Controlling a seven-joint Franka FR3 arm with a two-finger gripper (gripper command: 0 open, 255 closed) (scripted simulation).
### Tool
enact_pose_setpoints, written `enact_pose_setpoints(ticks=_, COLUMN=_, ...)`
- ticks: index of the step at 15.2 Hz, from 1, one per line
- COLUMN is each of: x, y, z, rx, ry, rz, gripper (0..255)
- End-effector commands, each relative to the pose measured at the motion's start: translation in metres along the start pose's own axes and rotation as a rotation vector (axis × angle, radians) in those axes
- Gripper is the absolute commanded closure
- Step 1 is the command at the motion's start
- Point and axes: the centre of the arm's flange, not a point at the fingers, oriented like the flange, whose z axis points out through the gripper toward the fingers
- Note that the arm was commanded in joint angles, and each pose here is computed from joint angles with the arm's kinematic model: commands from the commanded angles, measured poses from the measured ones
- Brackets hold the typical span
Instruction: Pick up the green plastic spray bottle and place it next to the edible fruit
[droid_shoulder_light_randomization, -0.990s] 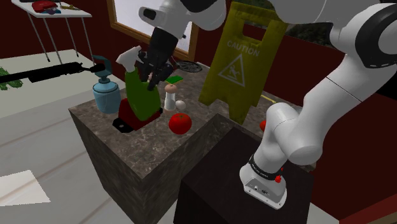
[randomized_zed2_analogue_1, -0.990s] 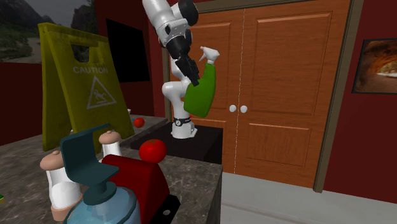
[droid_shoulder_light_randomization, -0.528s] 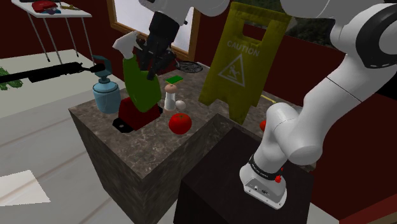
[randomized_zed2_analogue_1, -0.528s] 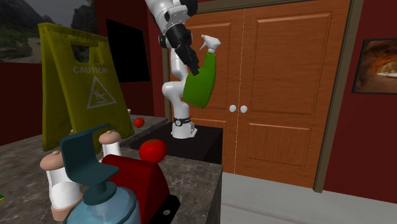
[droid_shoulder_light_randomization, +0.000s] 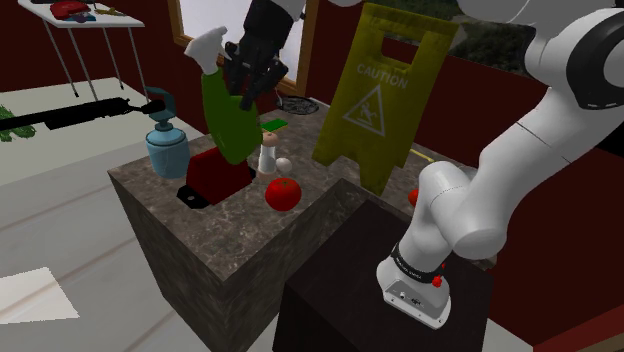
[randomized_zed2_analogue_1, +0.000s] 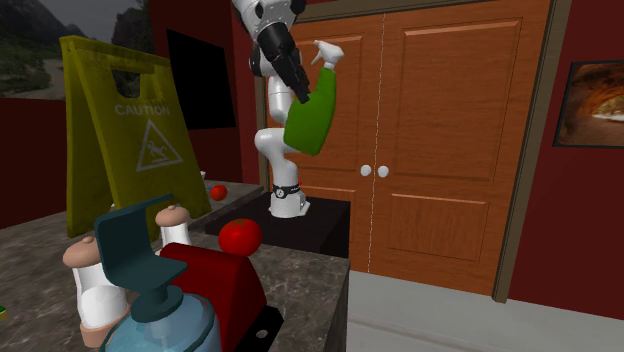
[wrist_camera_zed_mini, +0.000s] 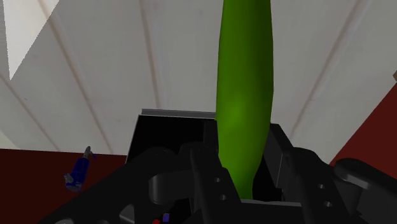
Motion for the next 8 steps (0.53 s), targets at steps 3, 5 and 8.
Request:
enact_pose_setpoints(ticks=3, x=-0.033, y=-0.032, z=-0.021, rx=0.0, ry=0.0, rz=0.0, gripper=255)
enact_pose_setpoints(ticks=5, x=-0.05, y=-0.049, z=-0.031, rx=0.0, ry=0.0, rz=0.0, gripper=255)
enact_pose_setpoints(ticks=8, x=-0.076, y=-0.074, z=-0.046, rx=0.0, ry=0.0, rz=0.0, gripper=255)
